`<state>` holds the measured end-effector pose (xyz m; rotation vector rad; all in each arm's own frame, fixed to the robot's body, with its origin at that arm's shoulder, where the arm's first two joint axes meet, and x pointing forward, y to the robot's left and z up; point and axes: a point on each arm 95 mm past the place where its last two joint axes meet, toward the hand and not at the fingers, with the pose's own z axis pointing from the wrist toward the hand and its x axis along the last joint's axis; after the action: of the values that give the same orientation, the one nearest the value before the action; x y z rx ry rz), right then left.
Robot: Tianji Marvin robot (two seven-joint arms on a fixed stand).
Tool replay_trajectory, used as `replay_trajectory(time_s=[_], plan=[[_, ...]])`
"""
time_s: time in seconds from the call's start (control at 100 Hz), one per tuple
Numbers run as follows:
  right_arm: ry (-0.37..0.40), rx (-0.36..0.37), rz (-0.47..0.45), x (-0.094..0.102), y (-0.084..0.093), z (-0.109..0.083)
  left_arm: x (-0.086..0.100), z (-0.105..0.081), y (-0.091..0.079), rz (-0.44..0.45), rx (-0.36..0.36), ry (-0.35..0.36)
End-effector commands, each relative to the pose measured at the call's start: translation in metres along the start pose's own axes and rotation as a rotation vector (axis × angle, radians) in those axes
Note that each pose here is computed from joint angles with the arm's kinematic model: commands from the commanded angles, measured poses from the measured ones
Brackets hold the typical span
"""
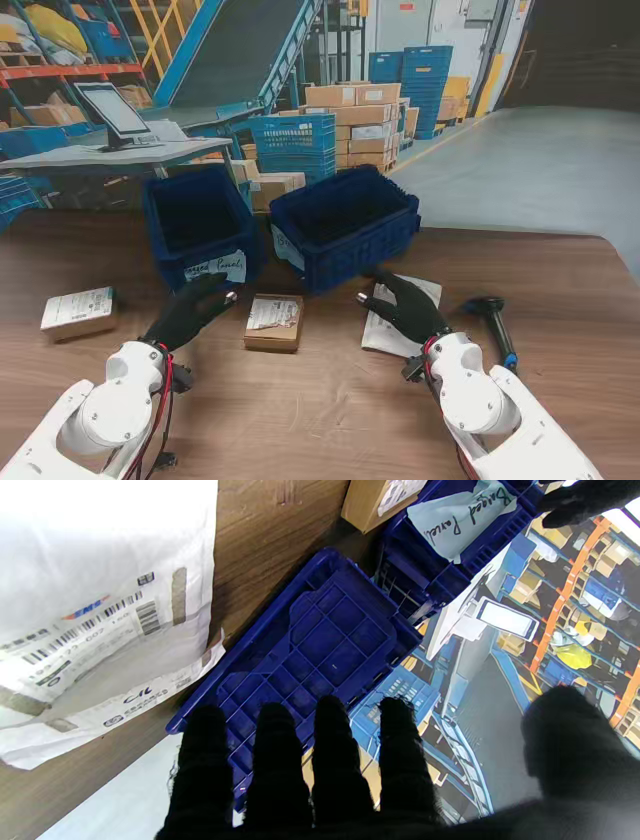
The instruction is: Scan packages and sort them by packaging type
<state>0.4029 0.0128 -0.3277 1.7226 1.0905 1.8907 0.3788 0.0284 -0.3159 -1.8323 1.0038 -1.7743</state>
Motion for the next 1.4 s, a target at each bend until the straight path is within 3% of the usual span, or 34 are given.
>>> replay_trajectory(time_s=[0.0, 0.39, 0.76, 1.02, 1.39], plan=[[0.015, 0.038, 0.01, 0.001, -0.005, -0.001, 0.003, -0.001, 0.004, -0.004, -0.015, 0.009], [0.036, 0.044, 0.01, 0.004, -0.004, 0.0, 0.003, 0.001, 0.004, 0.0, -0.015, 0.008], [0.002, 0.022, -0.082, 0.005, 0.02, 0.0, 0.003, 0.0, 0.004, -0.011, -0.013, 0.014], [-0.046, 0.004, -0.143, -0.012, 0.042, 0.007, 0.006, -0.003, 0.007, 0.001, -0.018, 0.033], [-0.049, 0.042, -0.23, -0.041, 0.062, 0.037, 0.008, -0.005, 0.005, 0.006, -0.001, 0.038]])
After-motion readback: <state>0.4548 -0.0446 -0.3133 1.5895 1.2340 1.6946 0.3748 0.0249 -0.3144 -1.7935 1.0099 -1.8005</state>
